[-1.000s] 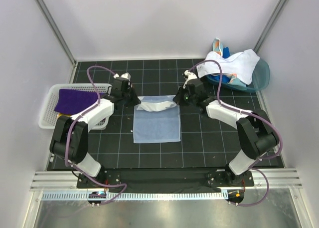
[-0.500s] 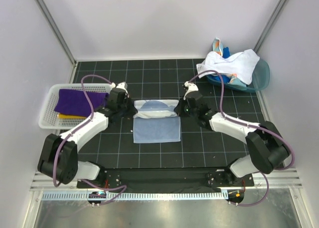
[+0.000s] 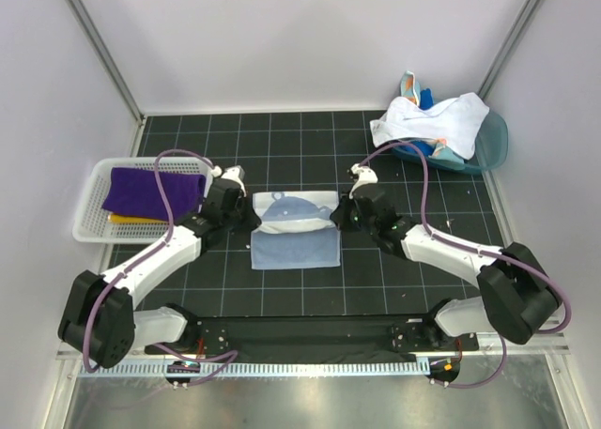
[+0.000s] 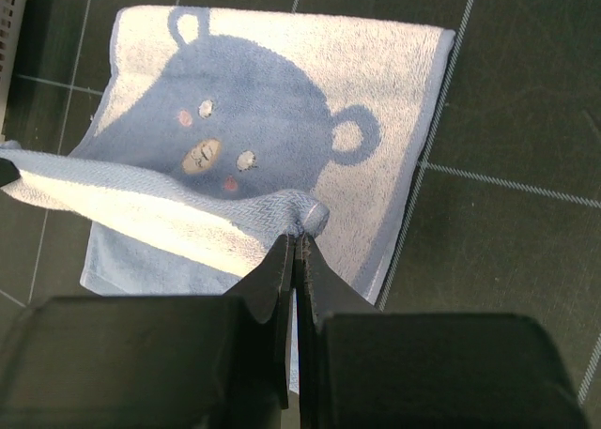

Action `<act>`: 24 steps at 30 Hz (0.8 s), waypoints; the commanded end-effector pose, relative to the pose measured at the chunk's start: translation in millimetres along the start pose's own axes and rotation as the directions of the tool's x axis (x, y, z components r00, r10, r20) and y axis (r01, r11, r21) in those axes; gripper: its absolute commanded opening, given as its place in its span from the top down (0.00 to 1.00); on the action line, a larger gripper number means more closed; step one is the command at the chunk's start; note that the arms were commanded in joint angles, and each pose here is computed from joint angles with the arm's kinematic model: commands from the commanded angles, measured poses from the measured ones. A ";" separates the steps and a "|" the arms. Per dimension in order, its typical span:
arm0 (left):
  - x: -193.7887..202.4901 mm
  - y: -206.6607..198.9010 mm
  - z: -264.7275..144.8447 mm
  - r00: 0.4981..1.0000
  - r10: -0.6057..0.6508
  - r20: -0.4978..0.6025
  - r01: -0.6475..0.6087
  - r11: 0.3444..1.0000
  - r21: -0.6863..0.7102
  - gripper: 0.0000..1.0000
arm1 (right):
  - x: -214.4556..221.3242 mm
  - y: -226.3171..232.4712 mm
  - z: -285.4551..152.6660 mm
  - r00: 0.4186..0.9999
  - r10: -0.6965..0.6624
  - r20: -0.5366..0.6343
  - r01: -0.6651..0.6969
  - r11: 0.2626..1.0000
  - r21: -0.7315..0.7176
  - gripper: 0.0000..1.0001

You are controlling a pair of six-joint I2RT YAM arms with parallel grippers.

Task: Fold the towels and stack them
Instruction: Fold the towel

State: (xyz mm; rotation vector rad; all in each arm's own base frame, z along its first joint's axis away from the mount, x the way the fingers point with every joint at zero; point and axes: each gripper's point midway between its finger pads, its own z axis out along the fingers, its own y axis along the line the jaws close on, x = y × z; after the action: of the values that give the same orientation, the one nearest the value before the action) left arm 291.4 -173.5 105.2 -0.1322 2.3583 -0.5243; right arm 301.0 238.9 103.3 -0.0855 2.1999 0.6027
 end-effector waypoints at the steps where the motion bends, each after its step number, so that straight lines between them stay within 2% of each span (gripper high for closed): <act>1: -0.6 1.1 -4.5 1.000 0.003 0.025 -0.003 1.000 -0.015 1.00 | -9.7 5.7 -6.8 0.998 0.022 0.054 -0.022 1.000 -0.009 0.99; 16: 26.8 10.5 -2.9 1.000 0.020 -0.021 -0.021 0.998 -0.054 1.00 | 11.1 5.3 -18.6 0.999 0.035 0.041 -0.034 0.999 -0.021 0.99; 24: 22.3 7.8 -11.6 1.000 0.015 0.003 -0.015 0.999 -0.052 1.00 | 12.0 8.2 -26.0 0.998 0.036 0.048 -0.034 0.999 -0.031 0.99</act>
State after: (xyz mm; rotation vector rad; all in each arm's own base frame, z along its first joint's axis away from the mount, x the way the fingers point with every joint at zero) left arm 264.2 -171.7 81.3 -0.1167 2.4224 -0.4662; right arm 267.6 236.1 93.5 -0.0808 2.2158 0.6383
